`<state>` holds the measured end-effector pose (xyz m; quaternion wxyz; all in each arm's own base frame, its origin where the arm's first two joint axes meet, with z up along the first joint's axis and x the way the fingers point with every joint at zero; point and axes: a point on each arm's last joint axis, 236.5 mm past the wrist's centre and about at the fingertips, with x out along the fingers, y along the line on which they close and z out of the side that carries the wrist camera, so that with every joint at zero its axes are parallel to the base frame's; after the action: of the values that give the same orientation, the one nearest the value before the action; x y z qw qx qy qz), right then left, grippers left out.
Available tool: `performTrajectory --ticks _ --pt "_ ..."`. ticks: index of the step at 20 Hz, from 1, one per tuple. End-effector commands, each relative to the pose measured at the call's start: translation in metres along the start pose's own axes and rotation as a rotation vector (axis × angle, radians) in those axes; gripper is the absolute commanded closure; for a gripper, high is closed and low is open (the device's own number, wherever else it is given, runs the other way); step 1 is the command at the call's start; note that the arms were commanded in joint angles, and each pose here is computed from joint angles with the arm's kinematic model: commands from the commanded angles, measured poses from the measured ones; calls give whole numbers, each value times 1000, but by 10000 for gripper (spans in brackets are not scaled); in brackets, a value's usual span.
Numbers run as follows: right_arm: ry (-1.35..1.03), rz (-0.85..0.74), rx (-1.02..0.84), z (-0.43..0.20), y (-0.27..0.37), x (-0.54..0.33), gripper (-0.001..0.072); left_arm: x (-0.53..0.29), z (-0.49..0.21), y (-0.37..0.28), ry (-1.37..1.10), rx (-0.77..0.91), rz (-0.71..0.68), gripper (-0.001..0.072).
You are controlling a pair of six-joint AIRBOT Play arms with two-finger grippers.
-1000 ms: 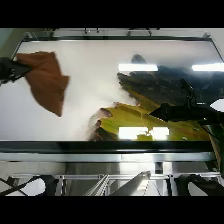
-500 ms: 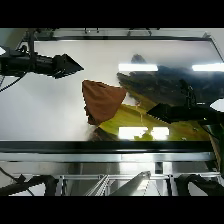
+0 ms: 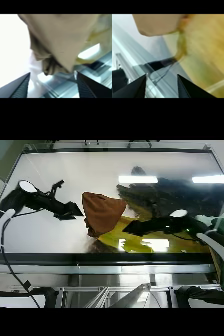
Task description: Fold the shirts.
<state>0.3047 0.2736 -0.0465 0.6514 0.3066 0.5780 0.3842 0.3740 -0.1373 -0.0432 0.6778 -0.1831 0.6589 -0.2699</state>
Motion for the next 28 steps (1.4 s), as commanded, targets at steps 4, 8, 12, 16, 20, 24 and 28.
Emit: performTrajectory --ticks 4,8,12,16,20,24,28 --pt "117 68 85 13 17 95 295 80 2 9 83 41 -2 119" --pt "92 53 146 33 10 107 296 95 11 2 136 73 -24 321" --pt "77 33 207 42 -4 114 465 84 17 -8 128 100 -34 366" --pt "57 42 193 53 -4 108 688 58 13 -29 99 153 -40 367" --pt "-2 105 125 82 32 79 689 5 22 -72 -25 287 -46 677" --pt "-121 327 -76 117 145 12 689 -67 34 -150 -253 391 -224 677" --pt "-292 514 -392 120 282 -90 689 -177 27 -230 -490 554 -371 677"
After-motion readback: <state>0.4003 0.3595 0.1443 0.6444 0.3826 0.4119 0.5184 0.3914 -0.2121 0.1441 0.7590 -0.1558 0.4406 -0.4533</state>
